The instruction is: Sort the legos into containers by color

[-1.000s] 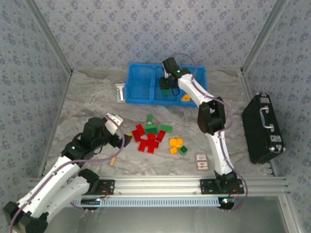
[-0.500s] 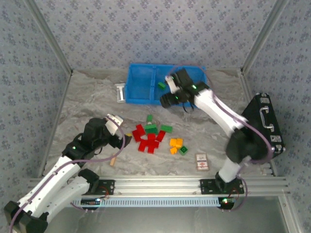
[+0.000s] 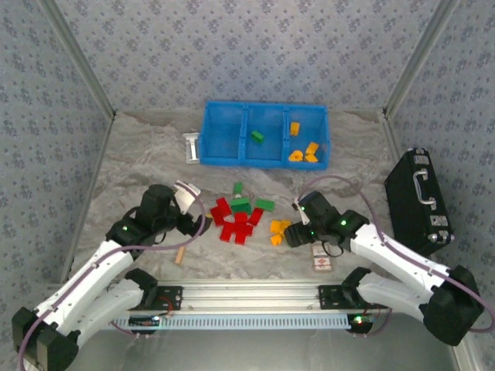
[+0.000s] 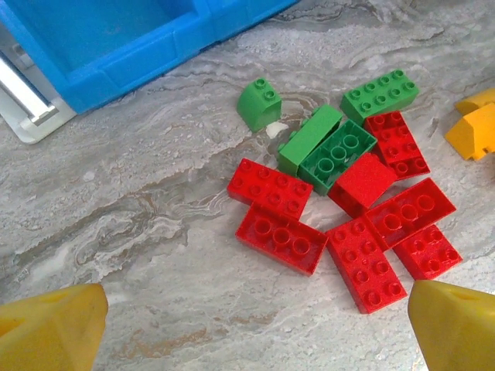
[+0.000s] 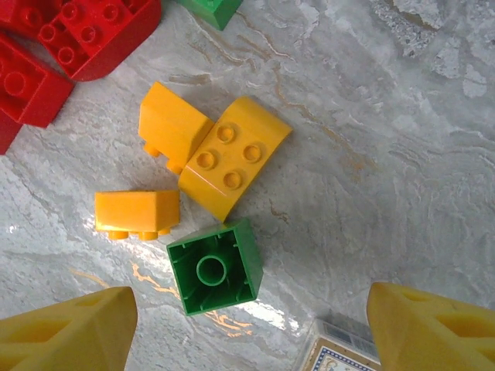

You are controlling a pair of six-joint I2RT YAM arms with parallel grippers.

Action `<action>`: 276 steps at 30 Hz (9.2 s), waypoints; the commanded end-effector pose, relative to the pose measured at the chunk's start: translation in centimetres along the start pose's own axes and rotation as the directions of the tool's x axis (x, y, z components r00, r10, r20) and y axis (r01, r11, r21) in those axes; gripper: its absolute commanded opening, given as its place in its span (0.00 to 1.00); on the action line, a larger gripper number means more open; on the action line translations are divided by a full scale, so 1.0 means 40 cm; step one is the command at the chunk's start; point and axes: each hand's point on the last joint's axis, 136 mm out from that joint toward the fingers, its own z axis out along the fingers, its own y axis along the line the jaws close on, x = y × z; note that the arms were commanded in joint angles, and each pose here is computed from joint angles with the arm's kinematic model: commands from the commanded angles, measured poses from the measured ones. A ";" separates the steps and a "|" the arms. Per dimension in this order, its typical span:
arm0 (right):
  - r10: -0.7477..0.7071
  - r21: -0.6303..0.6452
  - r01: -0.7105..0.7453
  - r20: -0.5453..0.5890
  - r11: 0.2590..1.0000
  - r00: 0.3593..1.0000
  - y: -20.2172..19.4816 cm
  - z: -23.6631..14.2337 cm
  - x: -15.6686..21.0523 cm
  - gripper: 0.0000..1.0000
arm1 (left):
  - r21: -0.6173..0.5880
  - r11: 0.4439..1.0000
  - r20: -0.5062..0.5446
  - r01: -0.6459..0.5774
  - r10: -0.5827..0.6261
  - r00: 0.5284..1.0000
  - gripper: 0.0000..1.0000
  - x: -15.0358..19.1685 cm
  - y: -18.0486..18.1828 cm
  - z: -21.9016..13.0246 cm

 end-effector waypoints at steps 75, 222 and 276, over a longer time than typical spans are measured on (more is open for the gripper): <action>0.055 0.054 -0.063 0.131 0.997 0.990 -0.080 0.339 -0.747 0.82 | 0.011 0.999 0.124 -0.053 0.051 0.991 1.00 -0.037 -0.021 -0.070; -0.079 -0.125 0.103 0.186 0.987 0.979 0.037 -0.021 -0.395 0.76 | -0.279 0.922 -0.260 0.268 -0.341 0.903 0.84 -0.111 -0.059 0.410; -0.003 -0.184 0.013 0.059 0.983 0.998 0.079 -0.050 -0.129 0.72 | -0.171 0.950 -0.123 0.262 -0.284 0.951 0.29 -0.456 -0.021 0.476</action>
